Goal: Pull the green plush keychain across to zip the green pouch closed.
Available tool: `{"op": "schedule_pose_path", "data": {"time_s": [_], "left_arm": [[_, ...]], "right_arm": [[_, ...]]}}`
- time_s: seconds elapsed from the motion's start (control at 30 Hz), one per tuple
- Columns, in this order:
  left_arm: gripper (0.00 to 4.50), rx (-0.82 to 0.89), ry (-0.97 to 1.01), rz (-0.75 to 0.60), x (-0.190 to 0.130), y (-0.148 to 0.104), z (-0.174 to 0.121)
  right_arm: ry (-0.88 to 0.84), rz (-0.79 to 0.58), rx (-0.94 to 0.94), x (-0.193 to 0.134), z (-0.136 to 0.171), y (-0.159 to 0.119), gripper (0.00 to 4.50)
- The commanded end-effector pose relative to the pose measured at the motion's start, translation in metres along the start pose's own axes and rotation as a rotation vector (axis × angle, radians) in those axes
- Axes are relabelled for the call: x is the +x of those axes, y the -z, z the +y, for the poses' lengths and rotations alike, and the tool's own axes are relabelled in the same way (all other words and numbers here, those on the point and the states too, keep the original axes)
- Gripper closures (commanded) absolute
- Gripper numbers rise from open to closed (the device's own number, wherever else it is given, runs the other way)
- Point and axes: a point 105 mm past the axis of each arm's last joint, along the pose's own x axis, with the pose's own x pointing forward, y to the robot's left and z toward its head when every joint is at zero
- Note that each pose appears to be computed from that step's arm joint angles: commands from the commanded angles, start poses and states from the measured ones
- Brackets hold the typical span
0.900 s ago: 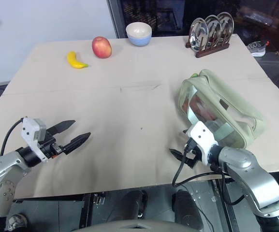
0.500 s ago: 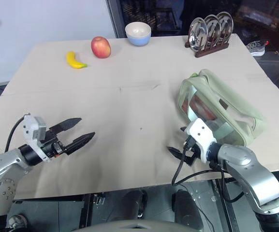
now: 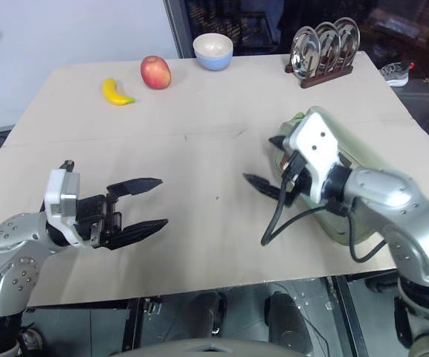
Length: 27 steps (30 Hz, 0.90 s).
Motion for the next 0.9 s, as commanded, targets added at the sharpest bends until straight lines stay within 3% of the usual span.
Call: {"op": "schedule_pose_path", "data": {"time_s": [0.03,0.27,0.47,0.57,0.8,0.83,0.9], "left_arm": [[0.04,0.040,0.033,-0.015,0.003,-0.004,-0.002],[0.04,0.051,0.029,-0.031,0.006,0.001,0.003],[0.04,0.055,0.036,-0.040,0.007,0.001,0.002],[0.00,0.060,0.050,-0.042,0.006,0.000,-0.003],[0.00,0.080,0.034,-0.091,0.006,-0.009,-0.004],[0.00,0.082,0.029,-0.101,0.006,-0.010,-0.004],[0.00,0.079,0.024,-0.118,0.006,-0.012,-0.005]], "right_arm": [[0.168,0.108,-0.068,-0.022,-0.033,-0.009,0.00],[0.324,0.323,-0.045,-0.053,-0.068,0.010,0.00],[0.311,0.387,0.019,-0.056,-0.068,0.020,0.00],[0.299,0.422,0.039,-0.056,-0.067,0.027,0.83],[0.277,0.411,0.006,-0.049,-0.069,0.032,4.18],[0.277,0.381,-0.032,-0.047,-0.071,0.027,4.47],[0.243,0.297,-0.121,-0.040,-0.071,0.015,4.47]]}}
